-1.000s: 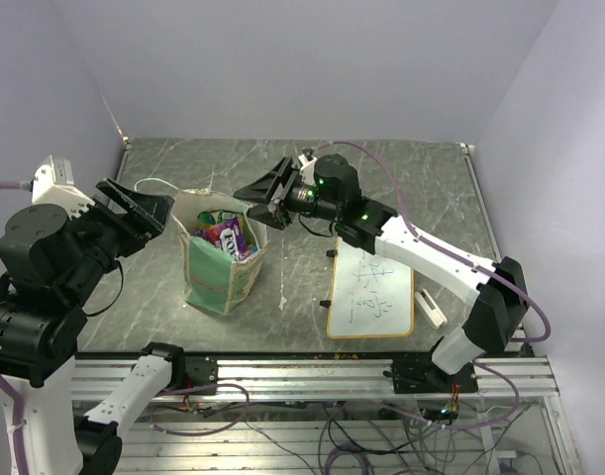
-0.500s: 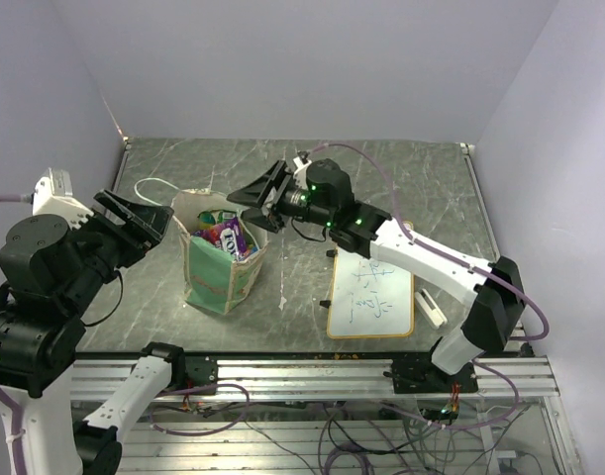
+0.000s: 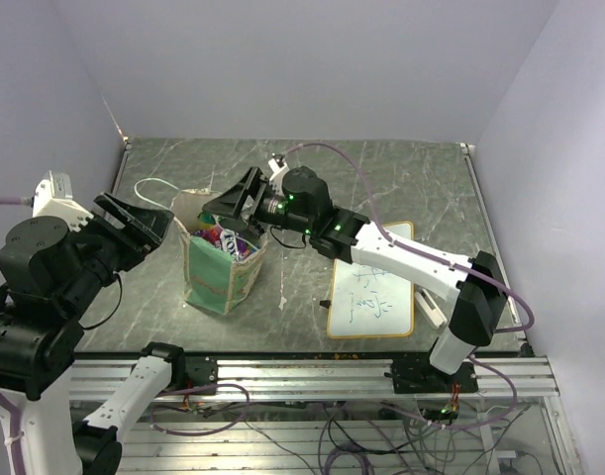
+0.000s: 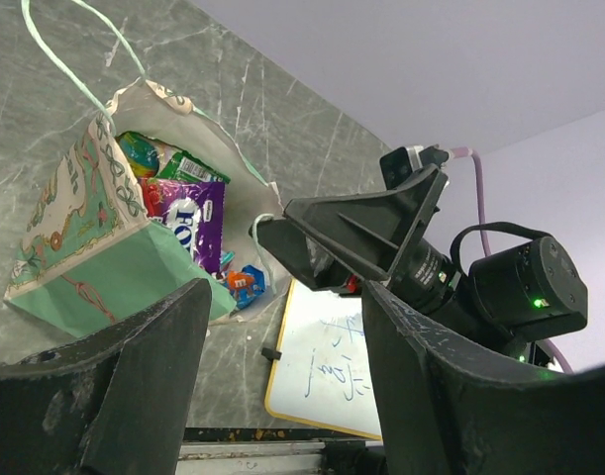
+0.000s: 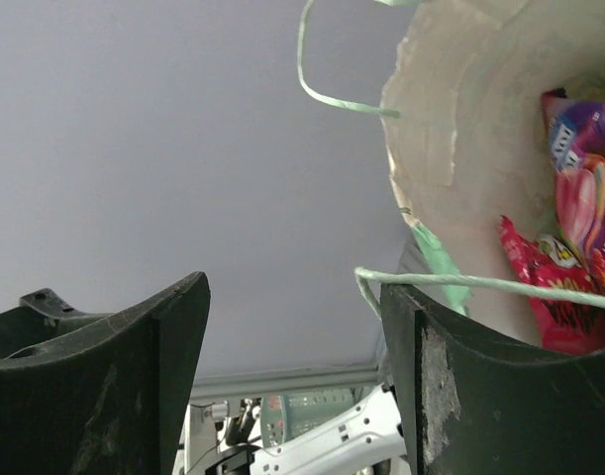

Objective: Take the snacks out of the paper bag
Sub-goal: Adjust the paper bag at the center of the board.

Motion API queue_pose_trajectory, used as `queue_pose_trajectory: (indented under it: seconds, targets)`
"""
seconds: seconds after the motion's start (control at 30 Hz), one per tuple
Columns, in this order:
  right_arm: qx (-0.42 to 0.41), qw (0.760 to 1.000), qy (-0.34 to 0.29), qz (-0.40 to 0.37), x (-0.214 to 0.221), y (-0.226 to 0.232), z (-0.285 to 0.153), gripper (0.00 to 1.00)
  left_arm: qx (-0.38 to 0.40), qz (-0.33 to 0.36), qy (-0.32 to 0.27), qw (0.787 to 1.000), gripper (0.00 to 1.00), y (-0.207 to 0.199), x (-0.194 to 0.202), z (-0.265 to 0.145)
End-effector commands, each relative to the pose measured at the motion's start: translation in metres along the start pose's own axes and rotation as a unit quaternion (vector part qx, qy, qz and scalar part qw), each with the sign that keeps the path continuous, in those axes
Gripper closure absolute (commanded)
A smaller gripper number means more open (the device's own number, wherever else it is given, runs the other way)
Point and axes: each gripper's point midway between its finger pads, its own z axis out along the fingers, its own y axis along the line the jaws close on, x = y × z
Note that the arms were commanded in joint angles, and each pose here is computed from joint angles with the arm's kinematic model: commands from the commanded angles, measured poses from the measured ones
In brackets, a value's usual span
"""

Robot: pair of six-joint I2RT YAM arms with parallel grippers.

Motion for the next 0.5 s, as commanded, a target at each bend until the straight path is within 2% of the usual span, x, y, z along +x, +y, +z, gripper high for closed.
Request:
queue_pose_trajectory:
  seconds: [0.0, 0.17, 0.27, 0.37, 0.43, 0.47]
  targets:
    - [-0.073, 0.997, -0.035, -0.021, -0.015, 0.046, -0.001, 0.29, 0.006, 0.005, -0.005, 1.000, 0.27, -0.004, -0.004, -0.009]
    - [-0.074, 0.996, -0.054, -0.017, -0.024, 0.049, 0.002, 0.27, 0.009, 0.011, -0.003, 1.000, 0.27, -0.005, -0.005, -0.007]
    - [-0.092, 0.994, -0.061, -0.016, -0.029, 0.058, 0.001, 0.31, 0.008, 0.016, 0.002, 1.000, 0.27, -0.005, -0.003, -0.004]
    - [-0.096, 0.993, -0.066, -0.018, -0.034, 0.067, -0.006, 0.49, 0.003, 0.021, 0.019, 1.000, 0.27, -0.004, 0.002, 0.001]
    - [-0.086, 0.993, -0.076, -0.019, -0.040, 0.066, -0.015, 0.66, -0.005, 0.020, 0.031, 0.999, 0.27, -0.002, 0.005, 0.006]
    - [-0.078, 0.993, -0.083, -0.023, -0.043, 0.065, -0.020, 0.69, -0.006, 0.021, 0.038, 0.999, 0.27, -0.002, 0.007, 0.010]
